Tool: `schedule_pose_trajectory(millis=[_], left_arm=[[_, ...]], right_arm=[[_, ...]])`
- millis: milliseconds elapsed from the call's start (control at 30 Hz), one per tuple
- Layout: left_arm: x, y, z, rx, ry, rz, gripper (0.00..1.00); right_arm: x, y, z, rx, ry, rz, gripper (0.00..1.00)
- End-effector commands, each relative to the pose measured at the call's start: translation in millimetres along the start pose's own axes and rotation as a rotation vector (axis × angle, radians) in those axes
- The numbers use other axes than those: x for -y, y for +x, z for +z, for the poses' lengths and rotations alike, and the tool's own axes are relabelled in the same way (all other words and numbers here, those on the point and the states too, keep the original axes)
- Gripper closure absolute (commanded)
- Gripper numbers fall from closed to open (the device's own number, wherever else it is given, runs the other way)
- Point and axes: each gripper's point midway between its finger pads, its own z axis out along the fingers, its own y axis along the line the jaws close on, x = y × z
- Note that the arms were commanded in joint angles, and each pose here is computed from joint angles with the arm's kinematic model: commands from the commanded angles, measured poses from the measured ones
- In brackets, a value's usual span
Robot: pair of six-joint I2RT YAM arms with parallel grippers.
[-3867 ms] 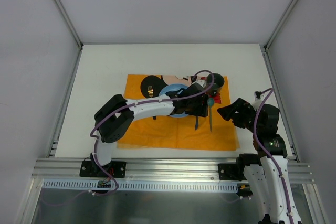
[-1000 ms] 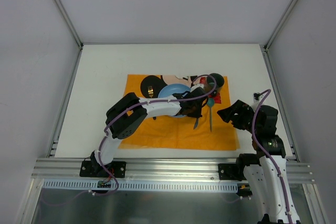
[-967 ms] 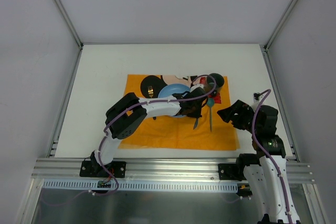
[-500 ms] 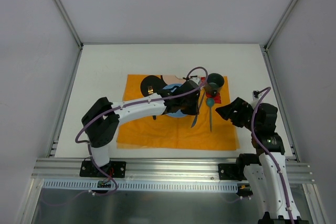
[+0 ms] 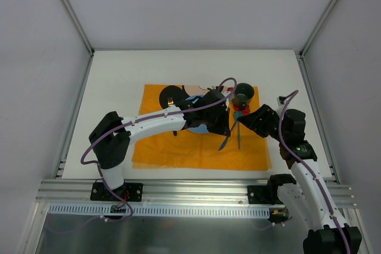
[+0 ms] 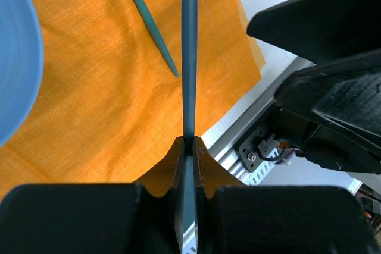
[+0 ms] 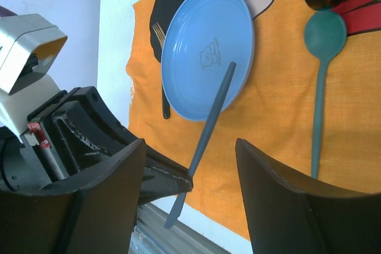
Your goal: Set the dinner table for one person
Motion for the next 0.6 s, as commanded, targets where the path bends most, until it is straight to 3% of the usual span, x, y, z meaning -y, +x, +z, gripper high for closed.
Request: schedule_pose_trajectory(millis=[0,567], left_arm=[[22,-10,-19,0.015,0.070,0.020,1.00],[44,-19,-53,0.065,0.137,0.032,1.00]], right_arm=[[-29,-23,5,0.069,-0.079,-0.016,0.35],[-11,-10,26,0.045,-0.036,0.012,0.43]])
